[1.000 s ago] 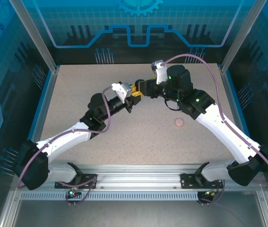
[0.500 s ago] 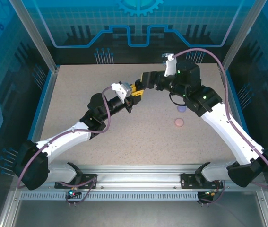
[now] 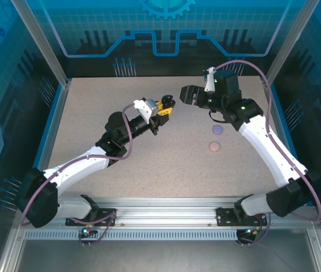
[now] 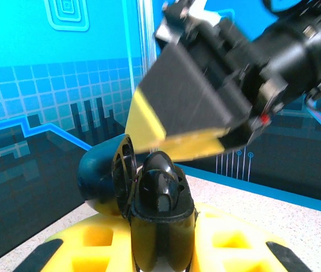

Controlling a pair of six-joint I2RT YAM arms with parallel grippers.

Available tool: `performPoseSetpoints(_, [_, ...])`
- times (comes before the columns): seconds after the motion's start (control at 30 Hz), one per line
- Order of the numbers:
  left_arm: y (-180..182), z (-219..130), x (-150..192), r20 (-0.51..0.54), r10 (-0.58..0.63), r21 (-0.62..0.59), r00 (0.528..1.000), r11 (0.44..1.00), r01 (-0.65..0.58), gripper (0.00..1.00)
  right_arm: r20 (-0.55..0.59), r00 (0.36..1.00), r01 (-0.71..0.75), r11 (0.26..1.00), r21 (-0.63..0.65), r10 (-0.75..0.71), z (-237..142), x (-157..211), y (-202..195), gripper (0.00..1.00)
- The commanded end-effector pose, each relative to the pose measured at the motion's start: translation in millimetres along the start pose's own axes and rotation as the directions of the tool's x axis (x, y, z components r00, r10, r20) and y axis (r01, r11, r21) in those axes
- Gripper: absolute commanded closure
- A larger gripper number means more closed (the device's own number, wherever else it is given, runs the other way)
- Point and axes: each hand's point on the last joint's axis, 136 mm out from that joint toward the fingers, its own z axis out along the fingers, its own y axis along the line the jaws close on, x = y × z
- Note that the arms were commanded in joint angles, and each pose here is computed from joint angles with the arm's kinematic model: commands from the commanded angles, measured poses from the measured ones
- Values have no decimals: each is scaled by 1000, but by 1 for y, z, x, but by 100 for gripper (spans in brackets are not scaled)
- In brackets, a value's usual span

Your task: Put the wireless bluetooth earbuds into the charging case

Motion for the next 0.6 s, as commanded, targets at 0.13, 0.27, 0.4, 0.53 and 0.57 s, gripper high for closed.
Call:
performPoseSetpoints(0.13, [1,-1,10,2,47,-17,999,999,-47,100,-189,982,-1,996,89,18,28,30,-27,20])
performPoseSetpoints(0.27, [2,1,27,-27,41,-18,999,999,-41,100,-230,973,26,992,124,3,36,29,-33,20])
performPoseSetpoints(0.4, [1,3,38,-46,27,-11,999,1000,-28,100,-231,973,35,990,135,-3,42,20,-31,20])
performPoseSetpoints(0.53, [-1,3,47,-65,15,3,998,1000,-15,100,-224,975,23,993,116,3,51,9,-24,21])
performPoseSetpoints(0.57, [-2,4,47,-67,13,4,998,1000,-13,100,-227,974,22,994,108,3,54,8,-22,21])
